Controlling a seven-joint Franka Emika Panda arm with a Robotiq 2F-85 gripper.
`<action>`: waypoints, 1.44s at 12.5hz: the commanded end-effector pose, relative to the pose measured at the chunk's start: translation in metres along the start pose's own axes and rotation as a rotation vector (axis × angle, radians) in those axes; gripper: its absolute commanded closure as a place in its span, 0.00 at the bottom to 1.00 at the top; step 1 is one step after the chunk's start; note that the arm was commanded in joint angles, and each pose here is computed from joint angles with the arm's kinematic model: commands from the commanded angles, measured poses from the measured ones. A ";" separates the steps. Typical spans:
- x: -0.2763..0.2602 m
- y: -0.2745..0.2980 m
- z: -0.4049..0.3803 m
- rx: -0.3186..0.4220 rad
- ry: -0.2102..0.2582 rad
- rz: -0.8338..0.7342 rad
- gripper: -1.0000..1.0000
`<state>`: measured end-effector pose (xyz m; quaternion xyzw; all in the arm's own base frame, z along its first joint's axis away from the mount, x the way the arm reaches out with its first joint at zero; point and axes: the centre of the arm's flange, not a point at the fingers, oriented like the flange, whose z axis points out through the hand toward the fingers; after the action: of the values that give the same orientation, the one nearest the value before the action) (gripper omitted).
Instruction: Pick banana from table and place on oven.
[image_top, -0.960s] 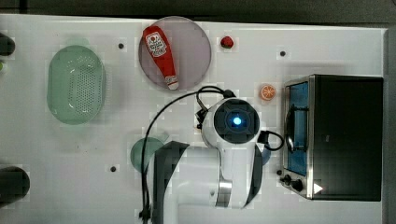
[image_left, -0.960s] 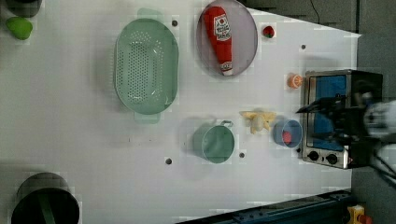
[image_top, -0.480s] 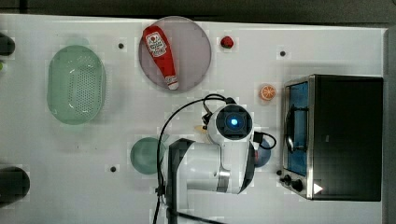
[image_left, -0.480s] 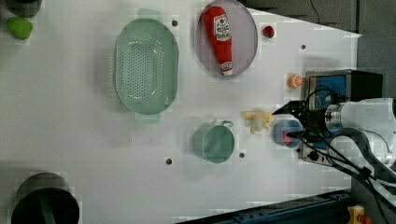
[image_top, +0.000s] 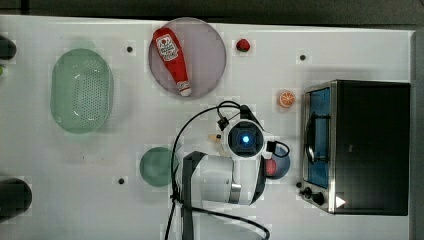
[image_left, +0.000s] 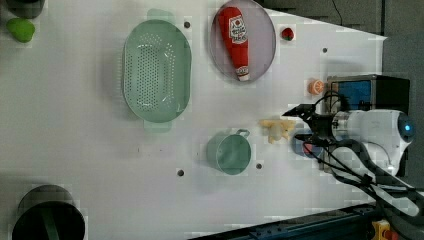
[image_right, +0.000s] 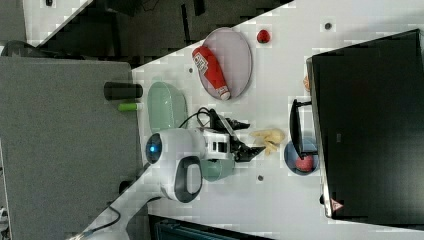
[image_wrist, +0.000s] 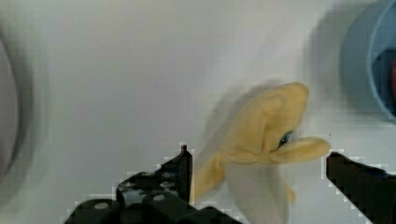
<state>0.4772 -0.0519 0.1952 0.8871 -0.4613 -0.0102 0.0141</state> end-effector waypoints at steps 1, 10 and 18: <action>-0.001 0.010 0.026 -0.026 -0.006 0.014 0.04; 0.005 0.006 0.025 0.011 0.028 0.016 0.75; 0.022 -0.015 -0.191 0.088 0.052 0.016 0.75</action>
<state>0.4911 -0.0492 0.3388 0.8910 -0.4538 -0.0015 0.0118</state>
